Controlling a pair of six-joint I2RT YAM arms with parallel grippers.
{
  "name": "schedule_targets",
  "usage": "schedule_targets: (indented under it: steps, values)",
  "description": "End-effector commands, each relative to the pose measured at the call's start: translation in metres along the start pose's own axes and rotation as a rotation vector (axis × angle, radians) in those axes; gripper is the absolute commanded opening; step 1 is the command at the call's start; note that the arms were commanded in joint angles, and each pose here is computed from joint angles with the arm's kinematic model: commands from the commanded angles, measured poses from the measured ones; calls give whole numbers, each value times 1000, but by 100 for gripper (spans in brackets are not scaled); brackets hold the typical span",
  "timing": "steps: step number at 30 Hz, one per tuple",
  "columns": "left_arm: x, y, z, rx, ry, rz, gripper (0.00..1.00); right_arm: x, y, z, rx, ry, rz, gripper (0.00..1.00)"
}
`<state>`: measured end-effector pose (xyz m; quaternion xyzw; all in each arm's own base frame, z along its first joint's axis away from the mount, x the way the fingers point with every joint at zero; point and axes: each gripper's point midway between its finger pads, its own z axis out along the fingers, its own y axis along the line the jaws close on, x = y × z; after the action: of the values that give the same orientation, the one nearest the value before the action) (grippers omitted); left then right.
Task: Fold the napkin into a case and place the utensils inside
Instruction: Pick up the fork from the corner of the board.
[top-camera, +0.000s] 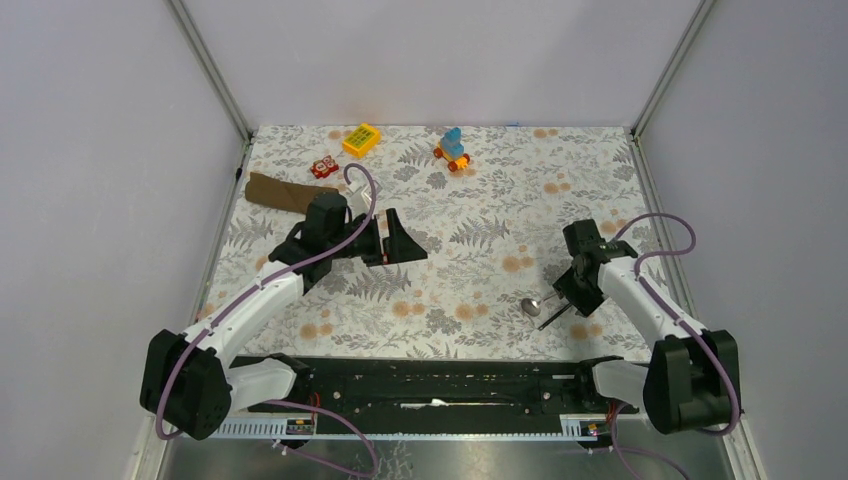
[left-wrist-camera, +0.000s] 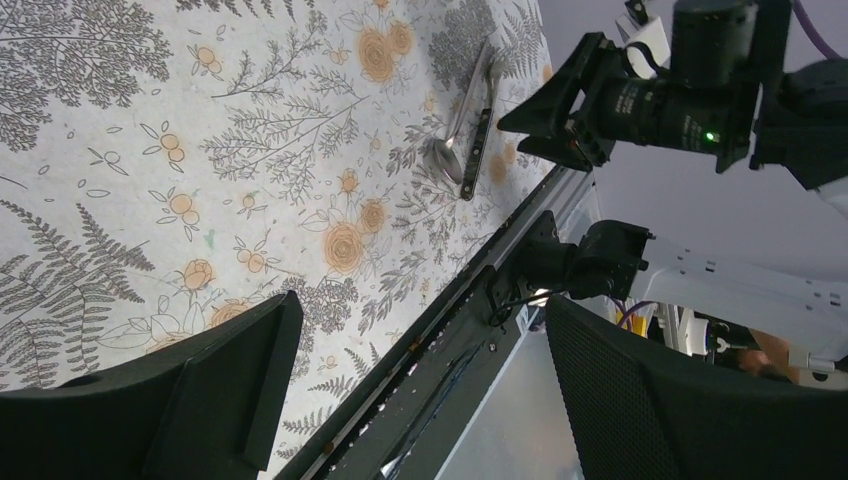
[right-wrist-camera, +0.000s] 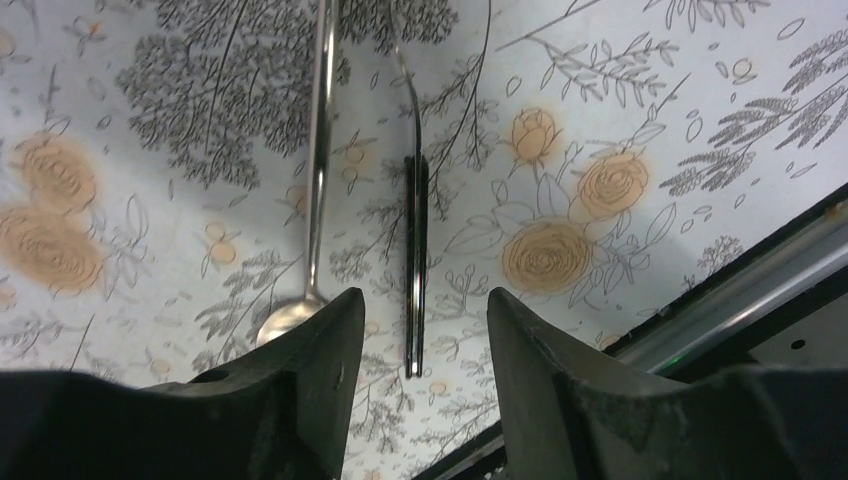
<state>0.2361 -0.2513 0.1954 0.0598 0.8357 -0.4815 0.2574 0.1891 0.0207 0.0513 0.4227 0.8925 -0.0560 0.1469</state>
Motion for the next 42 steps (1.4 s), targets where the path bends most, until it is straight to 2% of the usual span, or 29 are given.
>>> schedule_targets:
  steps: [1,6,14,16,21,22,25,28,30,34,37,42]
  values:
    - [2,-11,-2,61,20,51,97,-18,-6,18,60,-64,3,55]
    - [2,-12,-3,59,18,55,97,-15,-9,36,64,-26,5,50]
    - [1,-13,-5,48,21,55,97,-18,-9,55,79,-47,-1,43]
    - [0,-13,-6,40,20,60,97,-17,-12,59,99,-43,2,34]
    - [-2,-13,-8,23,14,65,97,-28,-16,49,143,-69,3,2]
    - [-2,-13,-8,22,14,65,97,-35,-17,40,167,-78,-10,0]
    - [-3,-10,-7,13,10,65,97,-53,-17,15,227,-75,-69,0]
    - [-5,-7,-3,8,4,64,97,-54,-9,-8,226,-14,-95,0]
    - [-4,-6,1,18,8,52,97,-48,7,-21,136,31,-84,0]
    - [4,-18,14,126,39,37,98,-24,57,-47,-156,117,11,0]
    - [16,-36,34,137,21,156,98,-2,93,-66,-298,174,46,0]
    - [31,-58,65,19,-135,475,95,41,138,-84,-378,339,17,0]
